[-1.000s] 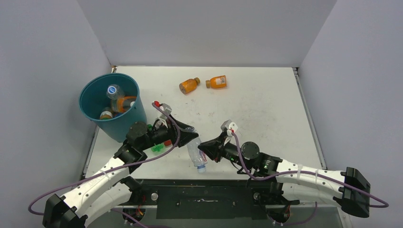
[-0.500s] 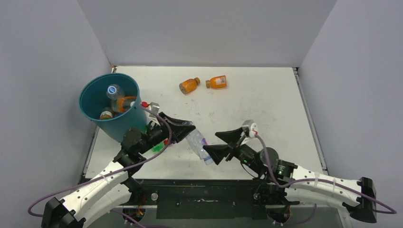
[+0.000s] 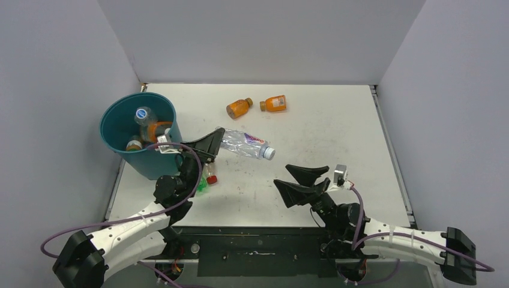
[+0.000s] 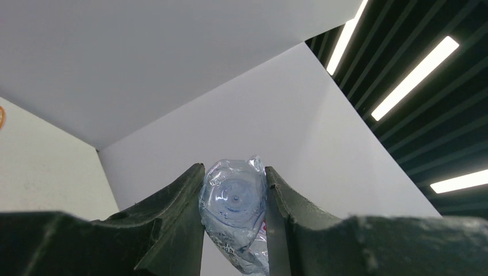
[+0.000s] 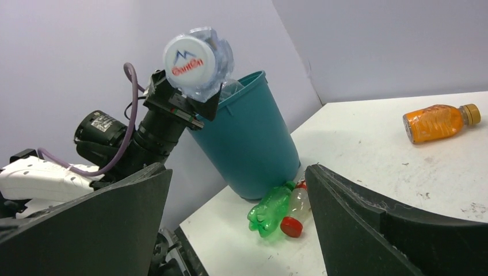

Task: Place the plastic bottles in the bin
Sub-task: Pick up the plastic bottle at the center of the board.

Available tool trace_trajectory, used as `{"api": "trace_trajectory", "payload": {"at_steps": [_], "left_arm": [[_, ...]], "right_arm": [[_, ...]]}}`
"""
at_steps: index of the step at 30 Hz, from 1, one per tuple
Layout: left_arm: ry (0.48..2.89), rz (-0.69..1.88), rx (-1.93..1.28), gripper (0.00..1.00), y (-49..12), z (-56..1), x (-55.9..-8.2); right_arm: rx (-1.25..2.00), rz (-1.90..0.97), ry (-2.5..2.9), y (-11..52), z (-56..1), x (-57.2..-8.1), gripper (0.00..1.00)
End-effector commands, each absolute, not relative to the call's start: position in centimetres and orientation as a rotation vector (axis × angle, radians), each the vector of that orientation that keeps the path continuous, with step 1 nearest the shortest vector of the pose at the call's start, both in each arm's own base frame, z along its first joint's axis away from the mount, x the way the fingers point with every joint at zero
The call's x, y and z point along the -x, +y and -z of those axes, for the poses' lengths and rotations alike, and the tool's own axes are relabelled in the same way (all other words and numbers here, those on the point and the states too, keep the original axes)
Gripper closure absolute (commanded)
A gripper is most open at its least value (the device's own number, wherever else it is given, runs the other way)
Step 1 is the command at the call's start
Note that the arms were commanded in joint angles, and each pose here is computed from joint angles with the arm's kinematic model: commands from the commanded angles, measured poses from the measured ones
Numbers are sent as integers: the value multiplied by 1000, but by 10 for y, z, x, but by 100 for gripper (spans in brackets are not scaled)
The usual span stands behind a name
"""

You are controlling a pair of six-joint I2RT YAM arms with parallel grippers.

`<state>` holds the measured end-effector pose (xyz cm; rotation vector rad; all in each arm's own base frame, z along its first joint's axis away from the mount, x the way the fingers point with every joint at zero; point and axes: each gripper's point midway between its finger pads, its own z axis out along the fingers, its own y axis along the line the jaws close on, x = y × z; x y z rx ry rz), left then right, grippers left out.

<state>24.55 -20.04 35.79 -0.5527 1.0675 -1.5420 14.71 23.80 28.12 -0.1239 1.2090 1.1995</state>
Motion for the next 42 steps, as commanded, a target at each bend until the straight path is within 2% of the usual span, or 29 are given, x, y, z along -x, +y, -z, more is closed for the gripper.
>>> {"api": "trace_trajectory", "payload": {"at_steps": [1,13,26,32,34,37,38,40,42], "left_arm": [[849,1632,632,100,-184,-408,-233],[903,1663,579,100,-212,-397,-222],[974,1753,509,100,-242,-380,-211],[1026,1777,452,100,-260,-374,-204],[1043,1785,432,100,-266,-371,-202],[1054,1800,414,100,-272,-368,-200],[1051,1802,411,100,-272,-368,-199],[1051,1797,411,94,-271,-366,-199],[1060,1777,410,88,-269,-363,-199]], "right_arm": [[64,-1248,1062,240,-317,-148,10],[113,-1179,937,286,-359,-150,10],[-2,-1094,937,287,-368,-170,10],[-124,-1047,976,275,-358,-186,0],[-131,-1052,959,274,-360,-186,13],[-109,-1052,956,278,-361,-184,44],[-101,-1053,960,278,-359,-184,52],[-96,-1050,972,276,-356,-183,63],[-96,-1050,980,271,-353,-182,69]]}}
